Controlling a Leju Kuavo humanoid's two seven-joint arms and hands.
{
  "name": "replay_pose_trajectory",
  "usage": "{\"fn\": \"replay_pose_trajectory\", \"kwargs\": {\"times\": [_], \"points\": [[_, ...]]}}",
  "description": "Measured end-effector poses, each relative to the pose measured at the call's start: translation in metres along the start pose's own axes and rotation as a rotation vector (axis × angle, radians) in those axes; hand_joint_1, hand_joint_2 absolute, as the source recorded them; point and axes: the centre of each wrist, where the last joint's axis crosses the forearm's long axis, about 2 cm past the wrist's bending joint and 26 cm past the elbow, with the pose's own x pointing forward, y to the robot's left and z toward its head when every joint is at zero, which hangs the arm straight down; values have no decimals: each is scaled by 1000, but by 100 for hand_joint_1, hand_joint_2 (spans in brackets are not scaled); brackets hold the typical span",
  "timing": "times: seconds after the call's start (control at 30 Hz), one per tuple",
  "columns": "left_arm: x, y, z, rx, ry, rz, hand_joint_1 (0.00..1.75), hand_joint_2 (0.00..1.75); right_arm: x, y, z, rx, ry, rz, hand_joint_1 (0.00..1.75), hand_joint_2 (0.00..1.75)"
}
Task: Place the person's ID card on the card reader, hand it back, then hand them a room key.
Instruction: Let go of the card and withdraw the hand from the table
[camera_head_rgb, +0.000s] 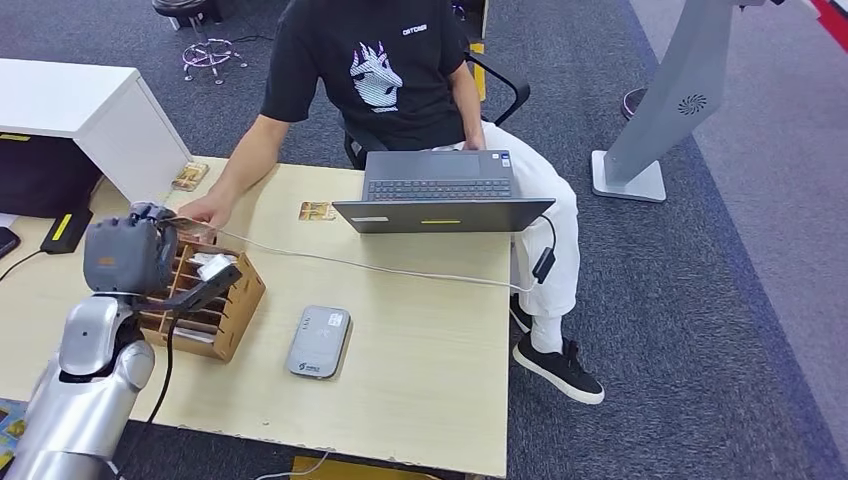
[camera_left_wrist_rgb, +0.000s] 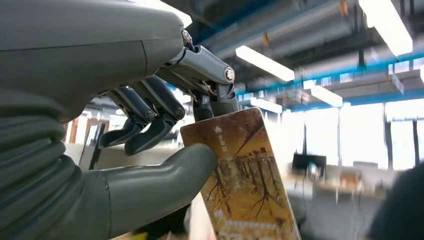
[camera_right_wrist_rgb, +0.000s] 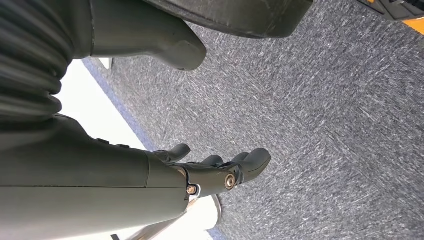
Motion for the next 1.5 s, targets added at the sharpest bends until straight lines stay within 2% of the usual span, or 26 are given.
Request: {"fn": "replay_pose_trajectory", "kwargs": {"times": [0.1, 0.27, 0.4, 0.57, 0.97, 1.13, 1.23, 1.37, 1.5], "points": [[10, 37, -17, 183, -43, 12, 175, 175, -1, 1, 1, -3, 4, -7, 0, 175], [22, 88, -28, 442, -108, 33, 175, 175, 0, 5, 3, -16, 19, -13, 0, 175], [27, 114, -31, 548, -143, 44, 175, 175, 1, 5, 3, -18, 20, -13, 0, 175], [31, 127, -31, 599, -160, 51, 175, 175, 1, 6, 3, -18, 20, -14, 0, 175], [32, 137, -33, 636, -178, 57, 175, 175, 1, 6, 3, -16, 19, -14, 0, 175], [27, 135, -43, 567, -147, 40, 175, 175, 1, 6, 3, -10, 16, -14, 0, 175], [14, 122, -57, 447, -83, -38, 175, 175, 1, 6, 3, -1, 11, -10, 0, 175], [-19, 94, -89, 285, 45, -196, 175, 175, 1, 4, 2, 11, 0, 2, 0, 175], [-44, 68, -104, 190, 141, -262, 175, 175, 2, 2, 1, 13, -3, 6, 0, 175]]}}
